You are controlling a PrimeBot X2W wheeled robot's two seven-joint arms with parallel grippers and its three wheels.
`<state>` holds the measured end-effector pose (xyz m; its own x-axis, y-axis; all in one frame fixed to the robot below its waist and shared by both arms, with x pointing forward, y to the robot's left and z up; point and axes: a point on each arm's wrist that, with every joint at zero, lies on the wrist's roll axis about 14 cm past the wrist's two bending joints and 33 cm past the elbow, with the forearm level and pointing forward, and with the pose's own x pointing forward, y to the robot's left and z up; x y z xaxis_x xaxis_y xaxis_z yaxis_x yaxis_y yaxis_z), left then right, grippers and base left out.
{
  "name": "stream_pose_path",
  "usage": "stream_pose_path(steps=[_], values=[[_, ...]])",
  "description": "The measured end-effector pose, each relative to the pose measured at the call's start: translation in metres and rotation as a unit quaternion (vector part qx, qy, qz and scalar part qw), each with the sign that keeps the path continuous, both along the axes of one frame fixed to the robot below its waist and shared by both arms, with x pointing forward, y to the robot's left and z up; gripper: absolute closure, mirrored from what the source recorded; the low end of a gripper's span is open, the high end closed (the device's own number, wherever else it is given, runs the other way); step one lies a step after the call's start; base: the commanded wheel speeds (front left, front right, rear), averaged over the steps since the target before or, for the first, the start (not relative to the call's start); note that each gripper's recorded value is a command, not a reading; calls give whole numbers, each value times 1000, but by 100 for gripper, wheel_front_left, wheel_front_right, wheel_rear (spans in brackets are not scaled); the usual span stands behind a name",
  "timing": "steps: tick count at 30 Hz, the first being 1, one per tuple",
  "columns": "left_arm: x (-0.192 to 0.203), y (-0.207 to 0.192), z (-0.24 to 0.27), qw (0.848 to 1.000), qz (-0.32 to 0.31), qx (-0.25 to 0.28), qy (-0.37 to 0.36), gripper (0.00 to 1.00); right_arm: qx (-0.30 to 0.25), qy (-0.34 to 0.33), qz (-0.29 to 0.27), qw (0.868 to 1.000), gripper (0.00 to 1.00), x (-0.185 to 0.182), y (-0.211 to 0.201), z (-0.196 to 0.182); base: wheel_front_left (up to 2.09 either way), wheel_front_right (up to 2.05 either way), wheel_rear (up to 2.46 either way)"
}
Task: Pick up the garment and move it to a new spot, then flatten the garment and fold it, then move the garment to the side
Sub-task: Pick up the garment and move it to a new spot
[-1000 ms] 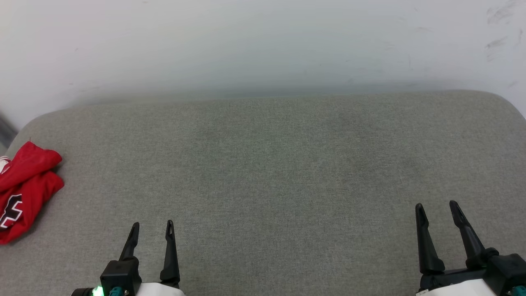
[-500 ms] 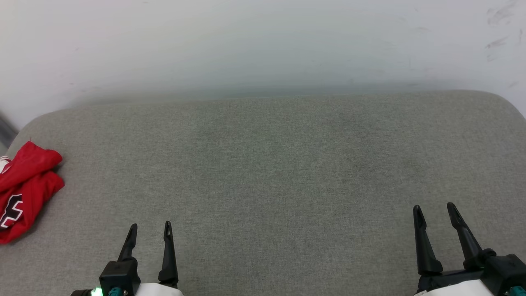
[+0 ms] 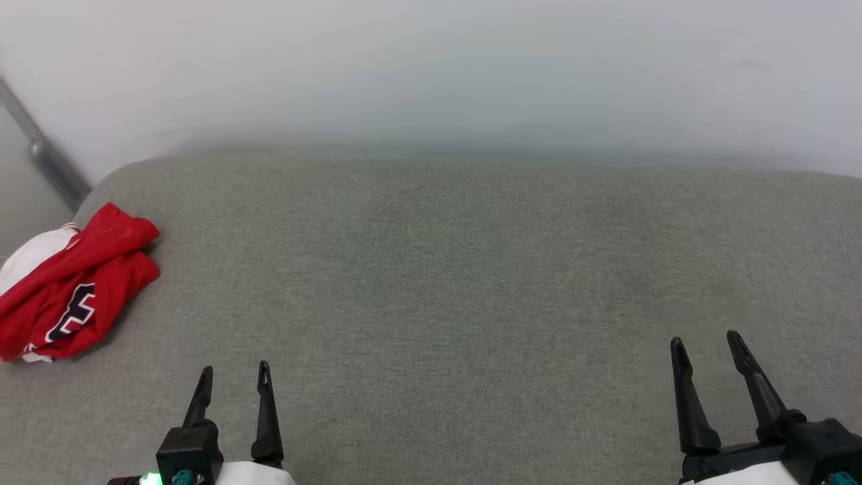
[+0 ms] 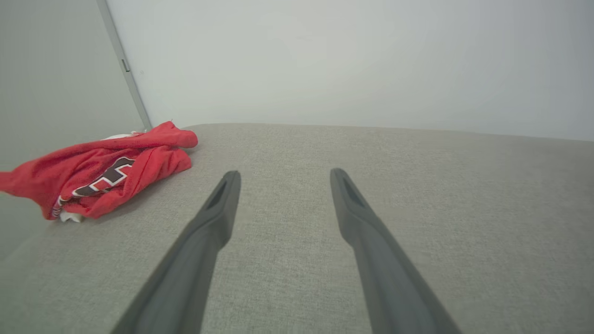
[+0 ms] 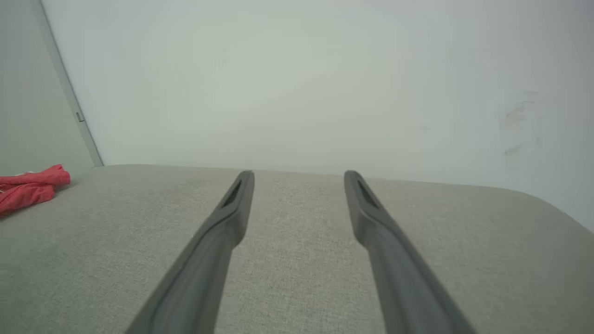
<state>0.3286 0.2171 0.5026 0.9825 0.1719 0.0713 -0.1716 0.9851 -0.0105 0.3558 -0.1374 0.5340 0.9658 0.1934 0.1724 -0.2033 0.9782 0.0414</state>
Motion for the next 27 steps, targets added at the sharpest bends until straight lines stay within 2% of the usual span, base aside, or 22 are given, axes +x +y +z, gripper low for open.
stream_pose_path(steps=[13, 27], values=[[-46, 58, 2, 994, 108, -1, -4, 0, -6, 0, 91, 996, 0, 15, 59, -1, 0, 0, 0], [-100, 101, 2, 979, 206, -8, -5, 0, -11, 0, 188, 982, 0, 18, 124, -2, 0, 0, 0]])
